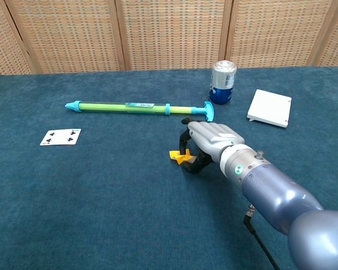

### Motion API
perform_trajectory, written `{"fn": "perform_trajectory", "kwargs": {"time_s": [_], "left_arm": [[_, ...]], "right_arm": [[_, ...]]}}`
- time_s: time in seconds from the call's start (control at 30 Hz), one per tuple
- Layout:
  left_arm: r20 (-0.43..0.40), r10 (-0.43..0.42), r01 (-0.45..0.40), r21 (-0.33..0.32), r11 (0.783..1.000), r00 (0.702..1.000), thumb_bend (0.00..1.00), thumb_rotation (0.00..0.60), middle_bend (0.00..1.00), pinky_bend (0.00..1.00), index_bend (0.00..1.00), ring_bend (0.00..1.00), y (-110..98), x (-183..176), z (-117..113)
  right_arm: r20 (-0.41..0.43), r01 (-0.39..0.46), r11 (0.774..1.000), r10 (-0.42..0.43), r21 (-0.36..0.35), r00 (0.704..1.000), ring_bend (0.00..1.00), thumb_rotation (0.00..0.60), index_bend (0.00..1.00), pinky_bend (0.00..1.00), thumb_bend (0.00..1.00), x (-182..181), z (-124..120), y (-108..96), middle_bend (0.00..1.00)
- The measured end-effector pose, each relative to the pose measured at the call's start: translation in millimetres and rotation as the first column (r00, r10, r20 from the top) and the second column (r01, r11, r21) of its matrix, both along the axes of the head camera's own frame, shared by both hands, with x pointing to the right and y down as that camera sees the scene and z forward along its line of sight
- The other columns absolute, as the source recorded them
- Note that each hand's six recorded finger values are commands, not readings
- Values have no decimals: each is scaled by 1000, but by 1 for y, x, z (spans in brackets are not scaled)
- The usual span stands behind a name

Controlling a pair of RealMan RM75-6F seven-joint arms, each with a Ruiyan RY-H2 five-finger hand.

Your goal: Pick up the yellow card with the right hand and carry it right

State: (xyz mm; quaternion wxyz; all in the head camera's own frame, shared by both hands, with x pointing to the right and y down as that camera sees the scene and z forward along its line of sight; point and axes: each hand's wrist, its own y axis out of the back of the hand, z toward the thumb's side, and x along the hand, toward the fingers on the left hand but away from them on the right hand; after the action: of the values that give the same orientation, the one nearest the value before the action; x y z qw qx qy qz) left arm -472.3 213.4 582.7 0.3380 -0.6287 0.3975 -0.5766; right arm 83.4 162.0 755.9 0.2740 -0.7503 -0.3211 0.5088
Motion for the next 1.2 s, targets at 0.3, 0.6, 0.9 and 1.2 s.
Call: {"fn": "perform_trajectory", "kwargs": {"time_s": [0.3, 0.6, 0.9, 1.2], "left_arm": [[-5, 0, 0, -2, 1000, 1000, 173, 600, 0, 0, 0, 0, 0, 0, 0], [-7, 0, 0, -5, 1000, 1000, 173, 600, 0, 0, 0, 0, 0, 0, 0], [-9, -1, 1, -6, 1000, 1000, 172, 600, 0, 0, 0, 0, 0, 0, 1], [-11, 0, 0, -10, 1000, 1000, 173, 600, 0, 0, 0, 0, 0, 0, 2]], "right_arm": [[2, -1, 1000, 1, 6, 1000, 0, 600, 675, 0, 523, 0, -1, -1, 128], [3, -5, 1000, 4, 10, 1000, 0, 600, 680, 0, 524, 0, -2, -4, 130], [1, -2, 1000, 2, 10, 1000, 0, 600, 670, 0, 542, -1, -2, -6, 120], [-15, 2, 1000, -2, 5, 1000, 0, 600, 623, 0, 600, 0, 0, -8, 82]]}}
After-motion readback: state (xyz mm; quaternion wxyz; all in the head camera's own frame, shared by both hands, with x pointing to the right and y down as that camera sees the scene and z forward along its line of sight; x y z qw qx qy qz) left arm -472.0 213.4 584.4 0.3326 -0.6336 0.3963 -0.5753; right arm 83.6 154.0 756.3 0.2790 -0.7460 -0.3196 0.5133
